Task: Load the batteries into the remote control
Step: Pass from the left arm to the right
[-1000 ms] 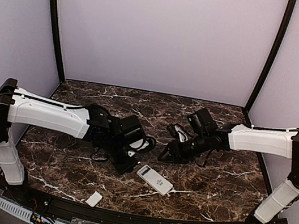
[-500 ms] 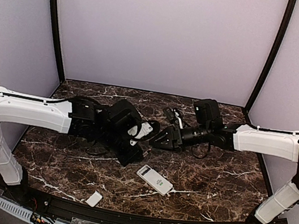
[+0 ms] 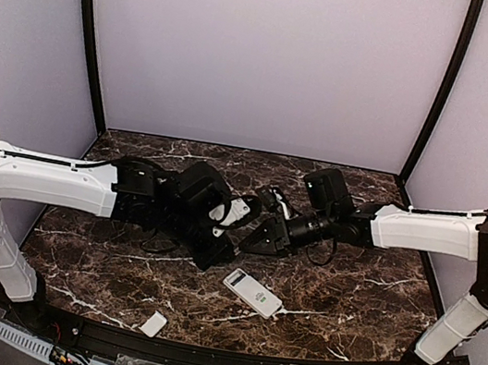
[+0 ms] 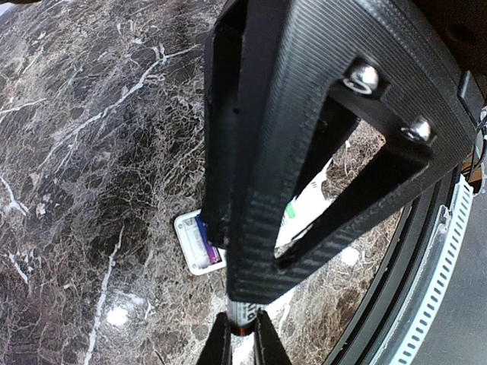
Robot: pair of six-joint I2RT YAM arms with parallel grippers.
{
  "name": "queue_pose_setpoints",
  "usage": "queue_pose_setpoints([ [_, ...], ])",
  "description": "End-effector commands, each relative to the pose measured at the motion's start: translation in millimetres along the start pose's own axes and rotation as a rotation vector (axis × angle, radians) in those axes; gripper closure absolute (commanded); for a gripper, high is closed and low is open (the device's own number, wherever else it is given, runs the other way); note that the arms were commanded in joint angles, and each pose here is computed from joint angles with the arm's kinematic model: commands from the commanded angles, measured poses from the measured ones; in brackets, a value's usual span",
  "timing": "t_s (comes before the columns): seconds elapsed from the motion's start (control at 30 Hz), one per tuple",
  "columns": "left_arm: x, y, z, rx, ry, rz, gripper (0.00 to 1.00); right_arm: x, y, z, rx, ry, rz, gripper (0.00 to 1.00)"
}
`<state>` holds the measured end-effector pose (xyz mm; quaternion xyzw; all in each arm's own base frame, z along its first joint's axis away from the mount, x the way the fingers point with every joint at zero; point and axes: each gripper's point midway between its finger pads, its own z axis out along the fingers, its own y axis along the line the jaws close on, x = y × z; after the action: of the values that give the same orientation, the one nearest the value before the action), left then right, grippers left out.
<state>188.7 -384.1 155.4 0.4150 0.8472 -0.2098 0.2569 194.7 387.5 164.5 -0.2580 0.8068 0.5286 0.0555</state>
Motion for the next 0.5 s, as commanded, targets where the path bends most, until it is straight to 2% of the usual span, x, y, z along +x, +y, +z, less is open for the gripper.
queue_pose_setpoints([
  [0.0,-9.3,-4.6,-8.9,0.014,-0.035,0.014,1.0,-5.8,9.5,3.7,-0.025,-0.002,-0.038,0.73],
  [0.1,-10.0,-4.6,-9.4,0.014,-0.039,0.014,1.0,-6.1,9.5,4.8,-0.029,0.002,-0.037,0.76],
  [0.4,-10.6,-4.3,-9.6,0.011,-0.043,0.018,1.0,-5.9,14.0,5.9,-0.058,0.012,-0.039,0.99],
  [0.47,-9.3,-2.8,-9.8,0.005,-0.043,0.02,1.0,-5.3,15.3,5.8,-0.066,0.016,-0.038,1.0],
])
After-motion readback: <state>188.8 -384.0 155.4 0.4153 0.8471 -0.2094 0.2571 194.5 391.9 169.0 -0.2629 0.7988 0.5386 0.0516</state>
